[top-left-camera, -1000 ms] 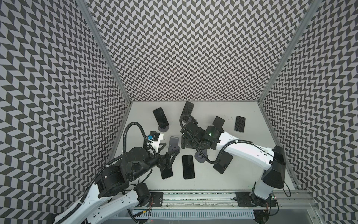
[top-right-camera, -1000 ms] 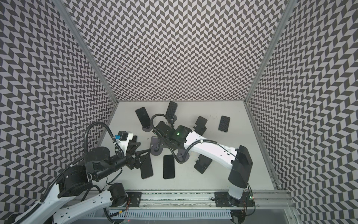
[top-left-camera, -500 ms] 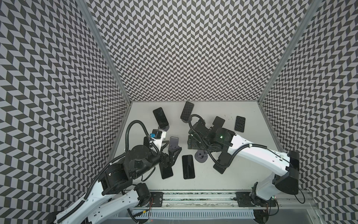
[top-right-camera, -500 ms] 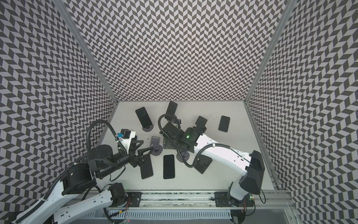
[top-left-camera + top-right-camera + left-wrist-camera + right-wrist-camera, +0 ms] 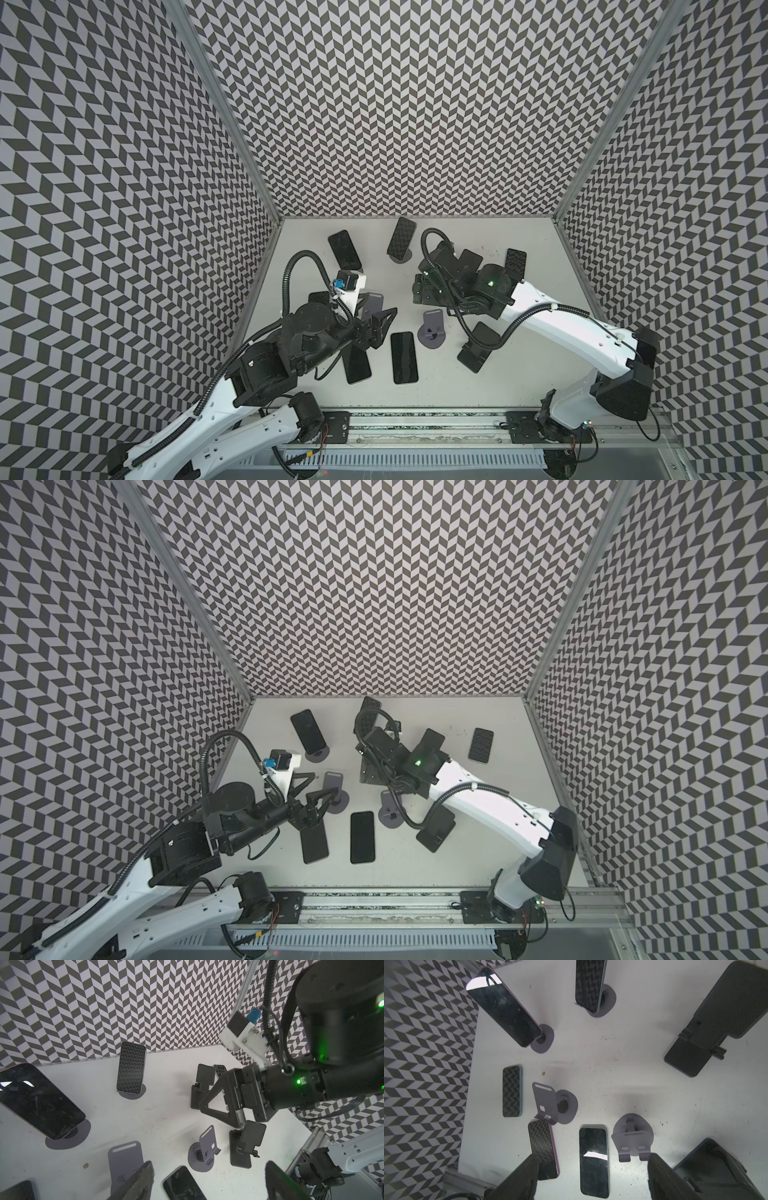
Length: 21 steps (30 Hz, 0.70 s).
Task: Remove the phone from the phone stand
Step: Place the phone at the bottom-center of the table, then remove the phone from the phone stand.
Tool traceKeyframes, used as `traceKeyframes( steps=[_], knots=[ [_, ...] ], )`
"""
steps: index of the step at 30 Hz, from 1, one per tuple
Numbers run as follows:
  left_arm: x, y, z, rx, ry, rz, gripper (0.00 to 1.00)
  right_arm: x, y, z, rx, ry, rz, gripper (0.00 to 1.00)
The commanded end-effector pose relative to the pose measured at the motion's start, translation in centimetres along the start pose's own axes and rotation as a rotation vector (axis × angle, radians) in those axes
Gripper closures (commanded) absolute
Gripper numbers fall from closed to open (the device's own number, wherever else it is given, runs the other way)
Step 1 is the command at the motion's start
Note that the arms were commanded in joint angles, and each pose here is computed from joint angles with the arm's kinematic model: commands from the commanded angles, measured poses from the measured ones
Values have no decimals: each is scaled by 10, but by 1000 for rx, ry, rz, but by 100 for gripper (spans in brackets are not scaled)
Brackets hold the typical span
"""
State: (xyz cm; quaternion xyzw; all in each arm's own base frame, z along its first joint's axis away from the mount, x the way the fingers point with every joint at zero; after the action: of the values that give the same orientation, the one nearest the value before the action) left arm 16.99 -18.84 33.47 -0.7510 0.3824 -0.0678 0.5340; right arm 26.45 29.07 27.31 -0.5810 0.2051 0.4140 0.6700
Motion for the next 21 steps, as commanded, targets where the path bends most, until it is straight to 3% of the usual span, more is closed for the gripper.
traceKeyframes(
  steps=[1, 7, 12, 21],
  knots=[
    [7, -37, -9, 43, -17, -120, 15, -30, -41, 4, -56, -94, -146, 20],
    [47, -69, -7, -16, -112, -145, 15, -34, -74, -25, -63, -85, -180, 20],
    [80, -67, -4, -10, -86, -153, 14, -31, -85, -43, -150, -23, -260, 19],
    [128, -91, 42, -11, -155, -144, 14, -32, -90, -56, -159, -72, -328, 19]
  ],
)
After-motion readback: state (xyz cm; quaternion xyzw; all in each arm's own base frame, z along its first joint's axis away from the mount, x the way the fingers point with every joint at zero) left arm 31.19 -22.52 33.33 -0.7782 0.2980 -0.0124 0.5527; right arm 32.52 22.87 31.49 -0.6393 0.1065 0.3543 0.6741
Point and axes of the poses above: each gripper's point midway between its finger pads, its own x axis out along the fingers, its own z axis along the line the jaws close on, y = z × x, the point moved 2 cm from there along -x, back along the fingers, and after that the axes turned 10 degrees about -x, right-handed, at the moved point
